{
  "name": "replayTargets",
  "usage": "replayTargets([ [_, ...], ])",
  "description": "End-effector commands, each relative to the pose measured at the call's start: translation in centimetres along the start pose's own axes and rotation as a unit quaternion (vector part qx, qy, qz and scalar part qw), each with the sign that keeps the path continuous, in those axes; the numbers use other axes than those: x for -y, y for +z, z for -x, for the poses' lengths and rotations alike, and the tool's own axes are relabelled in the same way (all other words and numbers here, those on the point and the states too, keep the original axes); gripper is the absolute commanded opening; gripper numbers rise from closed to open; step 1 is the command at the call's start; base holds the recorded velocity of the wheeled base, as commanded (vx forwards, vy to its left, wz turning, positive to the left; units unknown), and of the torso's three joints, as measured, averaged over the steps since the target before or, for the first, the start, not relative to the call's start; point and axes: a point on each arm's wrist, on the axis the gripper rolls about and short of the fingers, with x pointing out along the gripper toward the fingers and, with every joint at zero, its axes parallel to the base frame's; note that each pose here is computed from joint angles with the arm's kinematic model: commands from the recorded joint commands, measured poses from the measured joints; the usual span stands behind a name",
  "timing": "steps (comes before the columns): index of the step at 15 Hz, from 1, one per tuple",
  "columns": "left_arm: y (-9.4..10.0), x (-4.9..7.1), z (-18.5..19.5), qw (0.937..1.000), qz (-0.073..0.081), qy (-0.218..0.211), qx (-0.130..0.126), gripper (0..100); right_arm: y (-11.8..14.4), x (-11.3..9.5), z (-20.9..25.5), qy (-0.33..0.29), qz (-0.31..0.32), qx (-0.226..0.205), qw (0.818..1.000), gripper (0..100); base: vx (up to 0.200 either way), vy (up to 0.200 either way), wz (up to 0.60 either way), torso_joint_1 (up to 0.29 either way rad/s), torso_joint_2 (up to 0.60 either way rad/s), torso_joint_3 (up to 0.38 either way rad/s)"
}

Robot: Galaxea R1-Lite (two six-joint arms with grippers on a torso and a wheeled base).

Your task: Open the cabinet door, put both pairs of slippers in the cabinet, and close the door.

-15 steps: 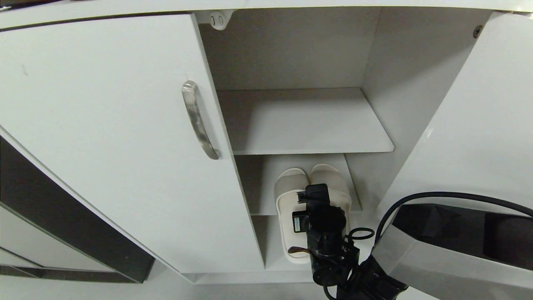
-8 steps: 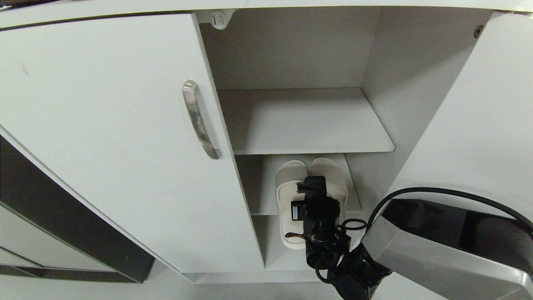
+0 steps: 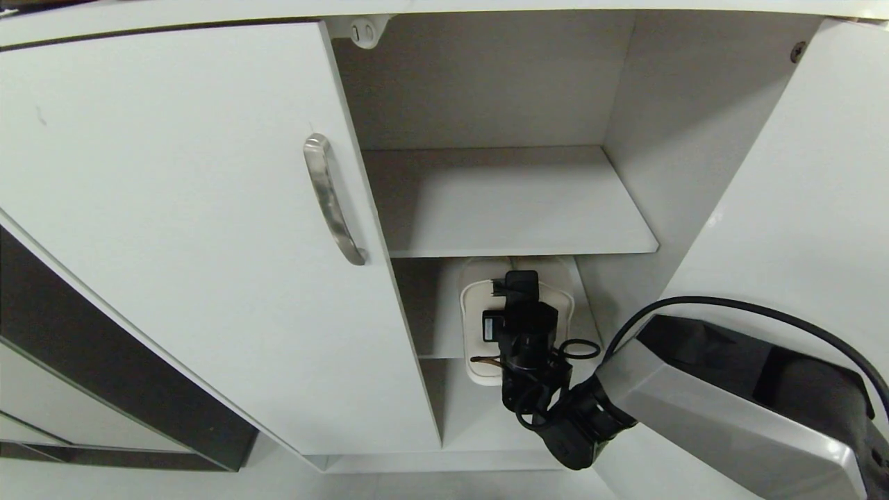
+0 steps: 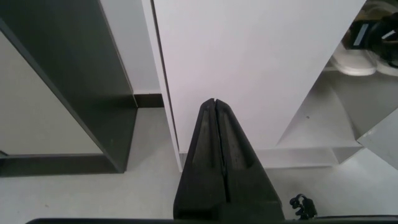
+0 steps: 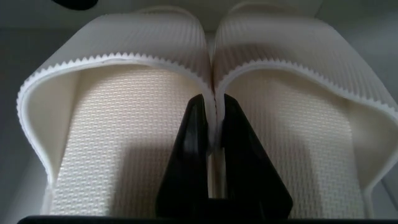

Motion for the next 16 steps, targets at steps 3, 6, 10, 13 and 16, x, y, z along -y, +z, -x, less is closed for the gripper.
replayTargets([
  [3, 0.0, 0.0, 0.0, 1.0, 0.001, -0.001, 0.0, 0, -0.7, -0.2, -1.3, 0.002, -0.004, 0.005, 1.0, 0, 0.0, 0.0, 0.0, 0.0, 0.0, 0.0],
  [6, 0.0, 0.0, 0.0, 1.0, 0.001, -0.001, 0.0, 0, -0.6, -0.3, -2.3, -0.005, -0.007, 0.008, 1.0, 0, 0.0, 0.0, 0.0, 0.0, 0.0, 0.0],
  [10, 0.0, 0.0, 0.0, 1.0, 0.001, 0.0, 0.0, 0, -0.9, -0.2, -2.9, -0.009, -0.007, 0.008, 1.0, 0, 0.0, 0.0, 0.0, 0.0, 0.0, 0.0],
  [13, 0.0, 0.0, 0.0, 1.0, 0.001, 0.0, 0.0, 0, -1.3, -0.3, -3.1, -0.011, -0.005, 0.006, 1.0, 0, 0.0, 0.0, 0.0, 0.0, 0.0, 0.0],
  [16, 0.0, 0.0, 0.0, 1.0, 0.001, 0.0, 0.0, 0, -1.2, -0.4, -3.0, -0.009, -0.004, 0.005, 1.0, 100, 0.0, 0.0, 0.0, 0.0, 0.0, 0.0],
])
